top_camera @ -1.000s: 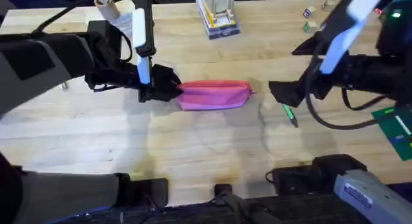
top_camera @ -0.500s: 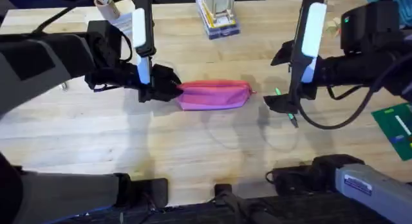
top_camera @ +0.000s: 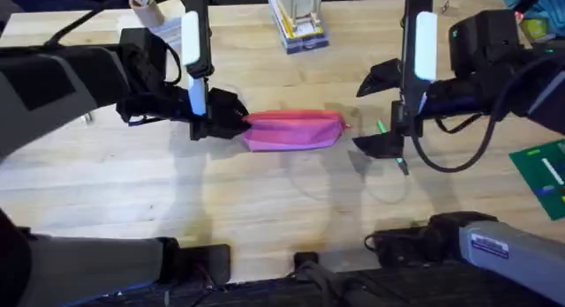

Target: Unzip the bag, pick up the pens from the table one at a time and place them inside, then zip the bag closed.

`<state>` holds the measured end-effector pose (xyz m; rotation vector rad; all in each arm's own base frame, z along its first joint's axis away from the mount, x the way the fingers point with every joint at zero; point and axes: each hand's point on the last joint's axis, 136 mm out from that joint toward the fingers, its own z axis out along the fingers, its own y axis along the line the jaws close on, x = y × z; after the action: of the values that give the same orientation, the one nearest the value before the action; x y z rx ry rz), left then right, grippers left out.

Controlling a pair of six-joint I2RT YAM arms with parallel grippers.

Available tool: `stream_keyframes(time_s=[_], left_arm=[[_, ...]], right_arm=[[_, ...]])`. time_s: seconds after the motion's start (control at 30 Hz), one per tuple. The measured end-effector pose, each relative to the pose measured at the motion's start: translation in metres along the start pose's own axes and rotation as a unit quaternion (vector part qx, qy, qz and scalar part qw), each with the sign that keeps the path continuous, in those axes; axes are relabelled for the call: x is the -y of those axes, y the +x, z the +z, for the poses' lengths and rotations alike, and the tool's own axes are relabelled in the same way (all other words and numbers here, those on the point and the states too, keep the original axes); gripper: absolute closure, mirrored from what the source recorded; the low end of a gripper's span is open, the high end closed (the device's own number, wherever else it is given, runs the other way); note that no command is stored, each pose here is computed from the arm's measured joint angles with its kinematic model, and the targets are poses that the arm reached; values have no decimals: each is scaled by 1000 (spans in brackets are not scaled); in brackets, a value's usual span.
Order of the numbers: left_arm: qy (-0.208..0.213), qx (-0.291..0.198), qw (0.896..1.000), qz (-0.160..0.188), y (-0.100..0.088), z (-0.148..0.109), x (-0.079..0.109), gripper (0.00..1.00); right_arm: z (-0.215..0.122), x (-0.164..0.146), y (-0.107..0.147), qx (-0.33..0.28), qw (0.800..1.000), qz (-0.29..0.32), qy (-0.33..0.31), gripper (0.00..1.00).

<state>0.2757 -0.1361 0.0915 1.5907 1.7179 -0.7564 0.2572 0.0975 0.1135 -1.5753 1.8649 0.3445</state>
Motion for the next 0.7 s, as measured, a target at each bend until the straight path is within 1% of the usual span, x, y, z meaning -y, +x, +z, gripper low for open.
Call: stream_keyframes(time_s=[0.5,0.7], left_arm=[[0,0,1000,0,0,0,0,958],[0,0,1000,0,0,0,0,958]], right_arm=[[0,-4,-10,27,1000,-4,-10,10],[7,-5,-5,24,999,8,-24,9]])
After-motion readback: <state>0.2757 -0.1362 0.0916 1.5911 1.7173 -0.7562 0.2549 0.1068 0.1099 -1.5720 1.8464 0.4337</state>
